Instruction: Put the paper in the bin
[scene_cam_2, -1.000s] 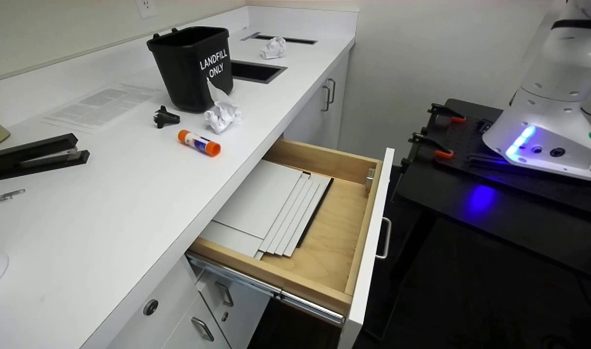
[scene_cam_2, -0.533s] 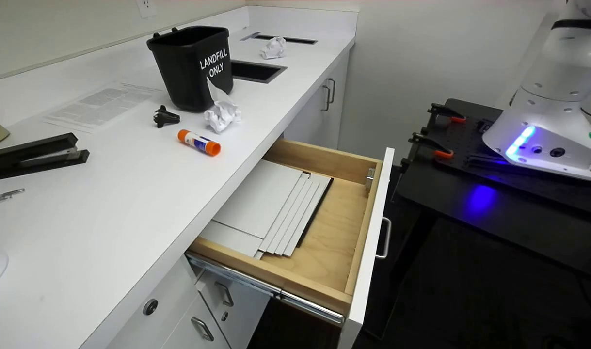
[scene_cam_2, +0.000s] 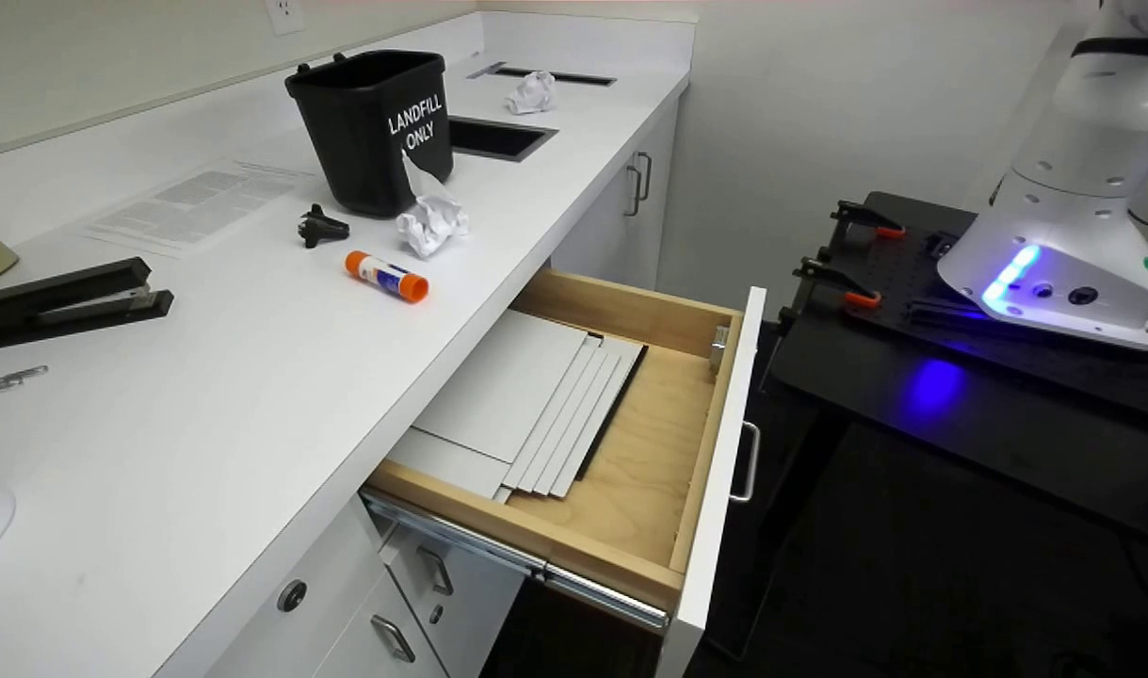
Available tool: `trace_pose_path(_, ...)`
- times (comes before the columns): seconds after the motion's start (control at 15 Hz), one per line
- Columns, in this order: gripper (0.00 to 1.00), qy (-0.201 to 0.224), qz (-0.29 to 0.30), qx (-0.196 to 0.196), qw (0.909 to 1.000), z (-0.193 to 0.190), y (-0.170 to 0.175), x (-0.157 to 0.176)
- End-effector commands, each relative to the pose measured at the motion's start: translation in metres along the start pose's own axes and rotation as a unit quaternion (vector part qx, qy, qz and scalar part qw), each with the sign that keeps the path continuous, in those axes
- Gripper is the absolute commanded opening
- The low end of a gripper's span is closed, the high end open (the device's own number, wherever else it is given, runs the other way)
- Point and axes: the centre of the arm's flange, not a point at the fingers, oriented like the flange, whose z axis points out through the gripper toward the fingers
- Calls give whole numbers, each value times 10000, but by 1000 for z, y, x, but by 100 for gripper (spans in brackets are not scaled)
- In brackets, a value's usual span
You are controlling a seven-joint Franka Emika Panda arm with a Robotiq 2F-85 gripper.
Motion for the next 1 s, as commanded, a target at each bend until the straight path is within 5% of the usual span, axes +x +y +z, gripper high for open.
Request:
trace_pose_path(0.0,100,89,-531,-112,9985,29,-13,75)
trace_pose_path(0.33,100,67,-1815,146,9833,77,-48,141)
trace_pose_path(0.53,100,11,-2514,566,9662,115,-77,167)
trace_pose_path(0.8,100,-482,-3105,933,9447,157,-114,168)
trace_pose_path(0.87,100,-302,-2881,837,9535,144,-111,145)
trace_pose_path(0.93,100,-383,-2948,898,9506,153,-116,146)
